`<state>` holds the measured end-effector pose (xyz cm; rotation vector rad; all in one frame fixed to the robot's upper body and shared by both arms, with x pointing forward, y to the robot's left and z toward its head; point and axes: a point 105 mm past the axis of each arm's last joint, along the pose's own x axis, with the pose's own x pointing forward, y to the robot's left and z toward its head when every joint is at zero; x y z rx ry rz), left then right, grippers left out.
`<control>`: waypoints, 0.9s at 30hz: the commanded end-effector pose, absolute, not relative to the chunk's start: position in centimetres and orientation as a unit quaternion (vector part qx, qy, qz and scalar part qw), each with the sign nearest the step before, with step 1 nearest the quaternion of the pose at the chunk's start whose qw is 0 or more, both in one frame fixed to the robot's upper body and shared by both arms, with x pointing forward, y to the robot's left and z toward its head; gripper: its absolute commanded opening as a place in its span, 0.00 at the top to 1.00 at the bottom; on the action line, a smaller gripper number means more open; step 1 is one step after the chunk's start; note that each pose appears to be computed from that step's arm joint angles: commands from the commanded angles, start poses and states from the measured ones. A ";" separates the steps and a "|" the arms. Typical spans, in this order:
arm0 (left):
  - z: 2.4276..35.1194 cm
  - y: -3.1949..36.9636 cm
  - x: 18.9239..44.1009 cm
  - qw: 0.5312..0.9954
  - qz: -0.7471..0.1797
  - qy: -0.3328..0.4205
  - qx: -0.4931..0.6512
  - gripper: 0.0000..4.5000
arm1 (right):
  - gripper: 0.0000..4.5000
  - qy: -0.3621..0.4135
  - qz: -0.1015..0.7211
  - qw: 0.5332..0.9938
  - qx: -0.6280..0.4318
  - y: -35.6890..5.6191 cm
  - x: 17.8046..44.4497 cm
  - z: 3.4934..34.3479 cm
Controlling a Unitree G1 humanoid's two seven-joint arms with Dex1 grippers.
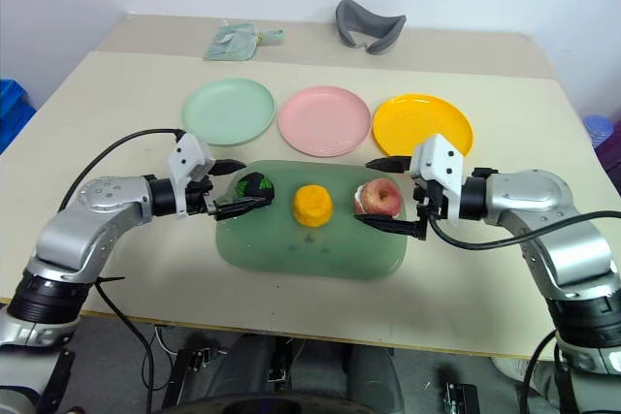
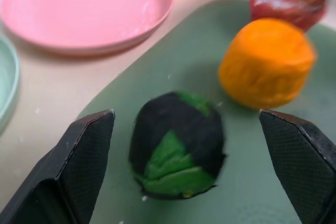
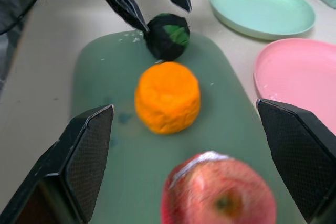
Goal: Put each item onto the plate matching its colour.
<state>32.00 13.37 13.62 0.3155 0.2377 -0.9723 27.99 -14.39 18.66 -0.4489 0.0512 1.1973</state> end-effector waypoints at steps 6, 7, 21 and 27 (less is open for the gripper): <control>12.9 11.4 33.0 0.864 -0.461 0.108 0.171 0.00 | 0.01 -0.021 0.573 0.788 -0.223 -12.5 28.8 20.2; 12.8 11.2 33.1 0.864 -0.462 0.109 0.171 0.00 | 0.01 -0.025 0.577 0.785 -0.222 -12.2 28.9 20.4; 14.0 11.1 35.0 0.903 -0.390 0.070 0.165 0.65 | 0.00 -0.038 0.586 0.777 -0.227 -11.9 29.3 20.5; 21.3 15.3 40.6 0.983 -0.179 -0.046 0.006 0.65 | 0.00 -0.056 0.581 0.780 -0.225 -11.4 29.7 21.0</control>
